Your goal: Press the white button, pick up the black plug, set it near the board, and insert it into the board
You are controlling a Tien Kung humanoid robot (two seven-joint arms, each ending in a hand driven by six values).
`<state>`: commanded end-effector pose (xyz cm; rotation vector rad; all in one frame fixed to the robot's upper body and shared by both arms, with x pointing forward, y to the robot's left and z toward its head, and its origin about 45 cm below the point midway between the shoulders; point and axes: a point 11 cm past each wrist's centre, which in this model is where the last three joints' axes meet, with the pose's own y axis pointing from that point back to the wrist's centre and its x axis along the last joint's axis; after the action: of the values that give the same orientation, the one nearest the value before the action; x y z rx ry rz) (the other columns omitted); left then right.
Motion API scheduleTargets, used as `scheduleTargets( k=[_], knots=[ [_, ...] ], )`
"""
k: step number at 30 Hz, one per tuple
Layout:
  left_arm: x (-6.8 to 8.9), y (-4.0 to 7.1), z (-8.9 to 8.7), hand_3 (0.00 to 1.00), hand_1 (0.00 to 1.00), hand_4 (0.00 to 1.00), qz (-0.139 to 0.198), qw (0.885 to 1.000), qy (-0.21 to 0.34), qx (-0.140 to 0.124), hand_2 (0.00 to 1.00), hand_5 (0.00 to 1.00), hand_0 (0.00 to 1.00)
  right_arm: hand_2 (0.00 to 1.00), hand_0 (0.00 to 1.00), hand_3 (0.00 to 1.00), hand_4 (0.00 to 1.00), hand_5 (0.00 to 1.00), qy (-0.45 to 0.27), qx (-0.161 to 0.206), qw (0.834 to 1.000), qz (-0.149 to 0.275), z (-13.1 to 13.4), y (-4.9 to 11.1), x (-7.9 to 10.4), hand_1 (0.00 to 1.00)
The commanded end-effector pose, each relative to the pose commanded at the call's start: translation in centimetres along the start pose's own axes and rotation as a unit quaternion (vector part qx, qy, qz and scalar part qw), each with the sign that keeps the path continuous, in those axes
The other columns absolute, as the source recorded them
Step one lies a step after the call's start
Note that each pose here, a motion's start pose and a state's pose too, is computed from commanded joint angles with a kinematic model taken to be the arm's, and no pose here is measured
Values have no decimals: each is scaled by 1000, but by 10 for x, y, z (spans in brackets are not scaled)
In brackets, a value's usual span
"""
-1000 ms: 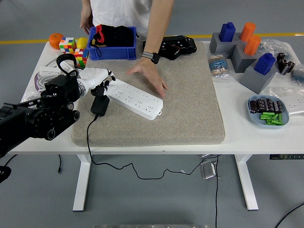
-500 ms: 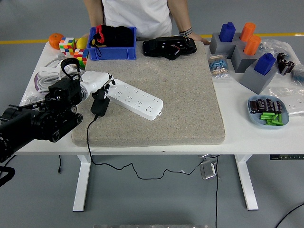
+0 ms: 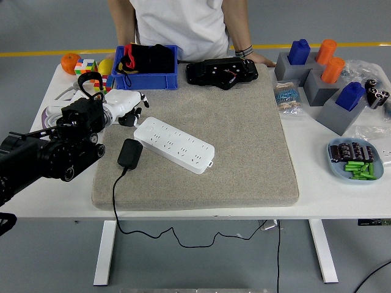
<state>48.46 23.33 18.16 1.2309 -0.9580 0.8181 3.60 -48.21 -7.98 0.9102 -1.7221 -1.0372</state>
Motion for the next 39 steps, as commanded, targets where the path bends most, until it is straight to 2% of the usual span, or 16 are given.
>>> scheduleTargets(
  k=[1, 6, 7, 11, 14, 19, 25, 32, 39],
  knots=[
    [0, 1, 0, 717, 403, 120, 1, 1000, 0, -2, 261, 2, 392, 706, 751, 678, 731, 418, 0, -1, 1000, 0, 0, 0, 0, 727],
    [4, 8, 1, 717, 403, 120, 8, 1000, 3, -15, 261, 2, 392, 706, 751, 678, 731, 418, -1, -2, 1000, 1, 2, 0, 1, 727],
    [5, 10, -1, 670, 398, 118, 9, 1000, 5, -18, 257, 2, 390, 706, 751, 678, 732, 418, -1, -2, 1000, 2, 2, 0, 1, 726],
    [7, 18, 0, 670, 398, 118, 12, 999, 4, -33, 257, 2, 390, 706, 751, 678, 732, 418, -3, -3, 1000, 2, 3, 0, 2, 726],
    [3, 24, 3, 652, 397, 124, 5, 999, 2, -45, 255, 2, 392, 706, 752, 678, 731, 418, -5, -4, 1000, 2, 5, 0, 2, 726],
    [-7, 26, 9, 632, 397, 132, -9, 998, 1, -55, 255, 2, 394, 707, 752, 678, 732, 418, -3, -4, 1000, 2, 5, 0, 2, 726],
    [-21, 24, 11, 628, 396, 131, -28, 998, -4, -50, 253, 2, 395, 706, 750, 678, 732, 418, 0, 0, 1000, 1, 1, 0, 1, 726],
    [-27, 22, 4, 629, 396, 142, -40, 998, -15, -35, 252, 2, 396, 706, 750, 678, 731, 418, 2, -3, 1000, 3, 3, 0, 3, 726],
    [-25, 20, 2, 627, 396, 136, -40, 999, -22, -28, 253, 2, 396, 706, 750, 678, 731, 418, 2, -3, 1000, 2, 3, 0, 2, 726]
  ],
)
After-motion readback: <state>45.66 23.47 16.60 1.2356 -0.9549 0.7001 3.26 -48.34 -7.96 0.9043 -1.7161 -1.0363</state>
